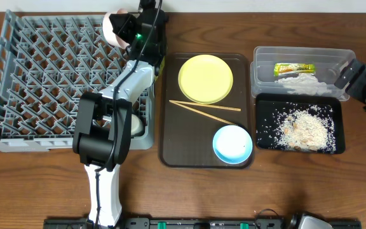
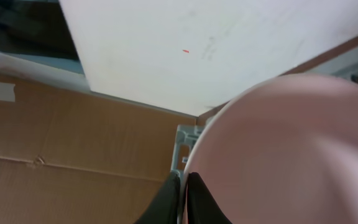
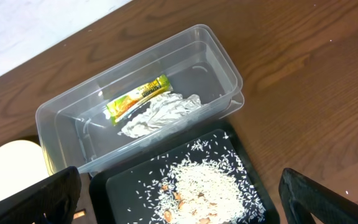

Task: Sort waste into correct bins and load items into the dishwasher
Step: 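Set the pink bowl upright in the back of the rack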

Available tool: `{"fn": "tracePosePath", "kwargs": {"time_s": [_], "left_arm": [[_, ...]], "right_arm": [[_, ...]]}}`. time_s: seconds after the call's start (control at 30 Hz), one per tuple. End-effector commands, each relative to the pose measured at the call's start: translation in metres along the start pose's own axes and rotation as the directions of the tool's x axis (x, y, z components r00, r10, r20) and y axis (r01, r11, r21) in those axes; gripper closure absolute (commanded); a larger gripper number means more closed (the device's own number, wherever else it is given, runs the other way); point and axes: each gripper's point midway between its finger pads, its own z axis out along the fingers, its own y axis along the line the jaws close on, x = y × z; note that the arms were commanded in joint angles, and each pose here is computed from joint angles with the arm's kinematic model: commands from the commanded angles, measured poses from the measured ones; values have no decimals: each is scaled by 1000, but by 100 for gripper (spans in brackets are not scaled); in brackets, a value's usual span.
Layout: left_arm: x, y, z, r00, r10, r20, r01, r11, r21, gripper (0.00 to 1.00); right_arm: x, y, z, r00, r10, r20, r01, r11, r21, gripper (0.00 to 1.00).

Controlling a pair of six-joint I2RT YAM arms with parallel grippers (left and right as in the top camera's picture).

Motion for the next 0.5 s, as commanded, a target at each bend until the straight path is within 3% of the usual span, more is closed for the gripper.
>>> {"fn": "tracePosePath", "kwargs": {"time_s": [0.0,0.47], "left_arm": [[10,-14,1,999,45,-17,-45,999,10,93],[10,-15,-2,998,51,-25,-51,999,6,93]], "right_arm": [[-4,-1,-5,1000,11,16,-11,1000,1,1],[-4,-1,-5,1000,11,16,-11,1000,1,1]]}}
